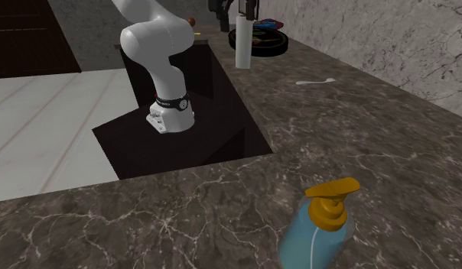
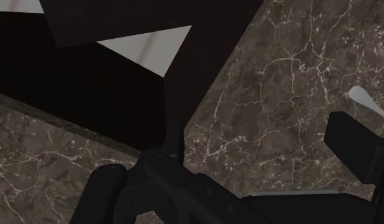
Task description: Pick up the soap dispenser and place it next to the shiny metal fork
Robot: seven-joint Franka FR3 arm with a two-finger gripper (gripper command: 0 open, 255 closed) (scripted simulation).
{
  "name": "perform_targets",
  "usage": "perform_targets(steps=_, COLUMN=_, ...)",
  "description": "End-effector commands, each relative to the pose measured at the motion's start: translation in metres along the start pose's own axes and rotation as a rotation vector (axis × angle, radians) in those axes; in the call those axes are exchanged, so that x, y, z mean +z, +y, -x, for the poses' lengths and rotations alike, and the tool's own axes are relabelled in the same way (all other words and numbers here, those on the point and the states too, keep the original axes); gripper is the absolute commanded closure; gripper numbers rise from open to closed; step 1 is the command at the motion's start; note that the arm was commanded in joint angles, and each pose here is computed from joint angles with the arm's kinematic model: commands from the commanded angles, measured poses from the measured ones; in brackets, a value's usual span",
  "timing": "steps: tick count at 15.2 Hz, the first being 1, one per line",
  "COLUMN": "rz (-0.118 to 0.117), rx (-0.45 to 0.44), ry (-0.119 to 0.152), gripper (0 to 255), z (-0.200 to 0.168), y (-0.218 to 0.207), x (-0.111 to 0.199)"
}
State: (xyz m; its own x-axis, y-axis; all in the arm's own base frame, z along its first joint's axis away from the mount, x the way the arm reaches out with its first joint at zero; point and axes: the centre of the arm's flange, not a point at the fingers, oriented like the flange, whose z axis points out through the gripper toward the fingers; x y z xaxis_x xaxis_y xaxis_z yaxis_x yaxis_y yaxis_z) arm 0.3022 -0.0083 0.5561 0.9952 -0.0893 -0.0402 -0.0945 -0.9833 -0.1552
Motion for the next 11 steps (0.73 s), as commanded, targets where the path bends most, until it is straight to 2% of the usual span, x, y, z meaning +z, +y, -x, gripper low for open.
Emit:
perform_targets(steps=1, rz=0.0, rx=0.0, ry=0.0, gripper=0, z=0.0, y=0.0, x=0.0)
perform_targets(steps=11, rz=0.026, rx=0.062, ry=0.127, gripper=0, z=-0.084, y=0.073, x=0.028)
